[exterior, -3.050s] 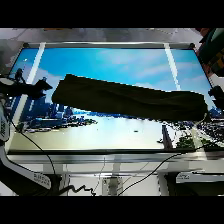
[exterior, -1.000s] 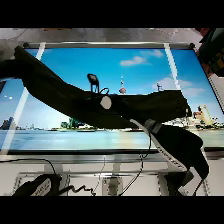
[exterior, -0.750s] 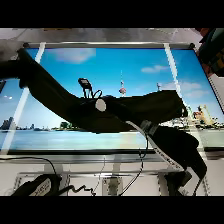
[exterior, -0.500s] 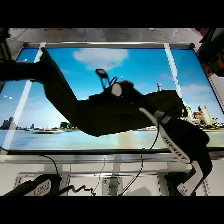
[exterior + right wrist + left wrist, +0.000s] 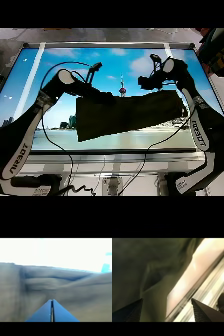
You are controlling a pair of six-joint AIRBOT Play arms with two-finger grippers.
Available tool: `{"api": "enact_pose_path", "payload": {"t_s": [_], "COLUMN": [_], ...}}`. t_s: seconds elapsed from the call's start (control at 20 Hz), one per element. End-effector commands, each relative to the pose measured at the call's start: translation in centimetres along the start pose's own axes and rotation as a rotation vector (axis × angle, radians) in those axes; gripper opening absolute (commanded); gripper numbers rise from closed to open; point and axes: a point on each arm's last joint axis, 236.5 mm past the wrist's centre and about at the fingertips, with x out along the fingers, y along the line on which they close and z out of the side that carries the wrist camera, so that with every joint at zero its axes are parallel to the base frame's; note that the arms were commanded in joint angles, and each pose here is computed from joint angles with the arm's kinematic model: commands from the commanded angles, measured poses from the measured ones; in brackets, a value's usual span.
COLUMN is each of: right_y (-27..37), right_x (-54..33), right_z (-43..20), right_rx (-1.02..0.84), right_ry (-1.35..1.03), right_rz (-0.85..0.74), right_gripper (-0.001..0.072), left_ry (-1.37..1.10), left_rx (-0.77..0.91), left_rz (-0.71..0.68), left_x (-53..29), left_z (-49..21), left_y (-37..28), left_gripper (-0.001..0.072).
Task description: Fold the clothes and pants, and hang the long-sleeved shirts on hangers.
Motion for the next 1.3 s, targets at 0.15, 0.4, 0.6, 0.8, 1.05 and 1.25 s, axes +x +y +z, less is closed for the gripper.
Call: {"api": "enact_pose_path", "payload": {"t_s": [0.15,0.4,0.6,0.8,1.05,1.25], "right_y": [-5.0,-4.8,-4.3,-3.4,-2.0,1.1], "right_x": [-1.5,-1.5,-1.4,-1.5,-1.3,0.4], "right_z": [0.4,0.3,0.4,0.5,0.3,-1.6], "right_rx": [-0.012,-0.054,-0.048,-0.036,-0.041,-0.169], "right_ry": [0.003,0.006,0.001,-0.002,0.001,0.052], "right_rz": [-0.038,-0.032,-0.012,0.026,0.061,0.082], "right_gripper": [0.0033,0.0033,0.0033,0.0033,0.0033,0.0033], "left_ry": [-0.107,-0.173,-0.258,-0.247,-0.181,-0.269], "left_rx": [-0.077,-0.333,-0.571,-0.659,-0.640,-0.591], "left_rz": [0.145,0.275,0.287,0.267,0.176,0.203], "left_x": [-7.1,-14.8,-10.8,-5.5,-0.6,-1.6], "left_z": [1.5,-5.0,-11.7,-15.6,-15.7,-12.5], "left_y": [7.0,16.2,21.1,22.3,20.5,21.1], "left_gripper": [0.0697,0.0696,0.0696,0.0694,0.0444,0.0020]}}
